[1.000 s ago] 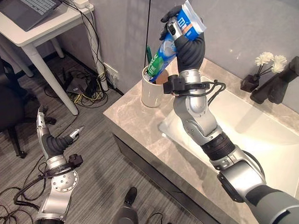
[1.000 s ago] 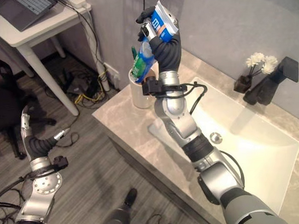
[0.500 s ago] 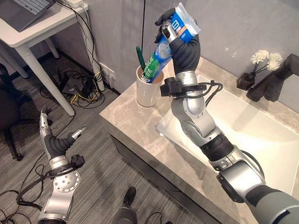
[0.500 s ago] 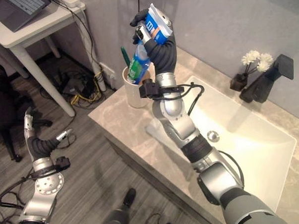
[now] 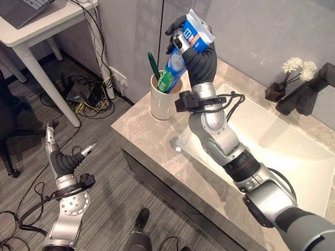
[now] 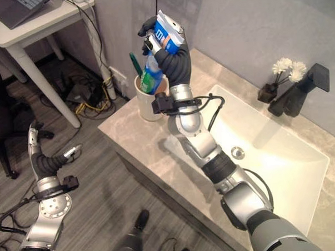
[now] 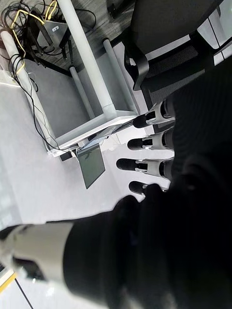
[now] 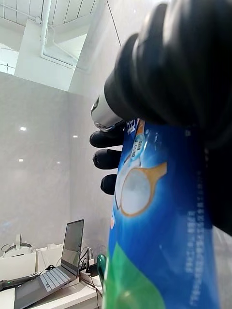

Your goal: Put brush and paste in cup on sink, flatten towel.

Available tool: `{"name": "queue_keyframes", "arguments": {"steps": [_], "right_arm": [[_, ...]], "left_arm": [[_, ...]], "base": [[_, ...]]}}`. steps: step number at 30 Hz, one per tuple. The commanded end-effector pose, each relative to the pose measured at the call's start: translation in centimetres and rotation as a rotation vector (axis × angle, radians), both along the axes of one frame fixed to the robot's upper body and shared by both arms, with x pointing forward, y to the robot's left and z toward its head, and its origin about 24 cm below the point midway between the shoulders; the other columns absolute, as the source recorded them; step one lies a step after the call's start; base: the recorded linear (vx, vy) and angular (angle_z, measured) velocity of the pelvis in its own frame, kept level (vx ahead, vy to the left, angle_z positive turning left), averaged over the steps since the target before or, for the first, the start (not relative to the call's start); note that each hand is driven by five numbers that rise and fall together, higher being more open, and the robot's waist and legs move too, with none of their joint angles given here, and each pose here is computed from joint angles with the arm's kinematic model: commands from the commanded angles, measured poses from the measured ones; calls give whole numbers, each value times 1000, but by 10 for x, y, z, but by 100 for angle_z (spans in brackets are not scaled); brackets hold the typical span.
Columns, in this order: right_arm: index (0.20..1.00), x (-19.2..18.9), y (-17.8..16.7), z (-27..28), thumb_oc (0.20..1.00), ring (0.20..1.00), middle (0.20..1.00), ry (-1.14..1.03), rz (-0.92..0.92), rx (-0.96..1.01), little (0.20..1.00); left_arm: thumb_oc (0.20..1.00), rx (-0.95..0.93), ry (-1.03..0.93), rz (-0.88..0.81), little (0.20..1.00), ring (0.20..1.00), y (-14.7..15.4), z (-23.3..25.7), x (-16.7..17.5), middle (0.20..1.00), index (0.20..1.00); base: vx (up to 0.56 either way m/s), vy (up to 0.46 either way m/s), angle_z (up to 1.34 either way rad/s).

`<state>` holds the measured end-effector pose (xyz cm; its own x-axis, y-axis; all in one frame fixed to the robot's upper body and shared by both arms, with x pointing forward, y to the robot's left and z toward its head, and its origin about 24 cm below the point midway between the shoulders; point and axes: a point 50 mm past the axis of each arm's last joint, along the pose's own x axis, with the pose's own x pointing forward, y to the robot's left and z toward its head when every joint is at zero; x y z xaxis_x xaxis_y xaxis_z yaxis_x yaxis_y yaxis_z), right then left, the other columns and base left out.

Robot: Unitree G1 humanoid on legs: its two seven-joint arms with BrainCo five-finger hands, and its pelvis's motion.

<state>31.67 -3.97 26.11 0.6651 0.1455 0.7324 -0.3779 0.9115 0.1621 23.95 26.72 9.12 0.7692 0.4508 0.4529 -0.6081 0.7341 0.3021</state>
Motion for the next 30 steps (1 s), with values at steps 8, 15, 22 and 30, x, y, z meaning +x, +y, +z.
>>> {"name": "queue_keyframes", "arguments": {"steps": [8,15,22,30], "right_arm": [[1000,-14,10,37,1000,1000,1000,-182,30,-34,1000],[1000,-13,9,38,1000,1000,1000,-180,16,-22,1000],[1000,-17,4,43,1000,1000,1000,-192,-6,62,1000],[1000,-54,-82,92,1000,1000,1000,-640,-514,-179,1000]], "left_arm": [[1000,30,-15,-38,1000,1000,3,5,0,1000,1000],[1000,33,-6,-43,1000,1000,1,3,1,1000,1000],[1000,39,-17,-38,1000,1000,1,6,1,1000,1000],[1000,86,-195,-224,1000,1000,-6,55,-11,1000,1000]], "base": [[2,-1,-1],[0,0,0],[0,0,0],[-10,7,-1]]}}
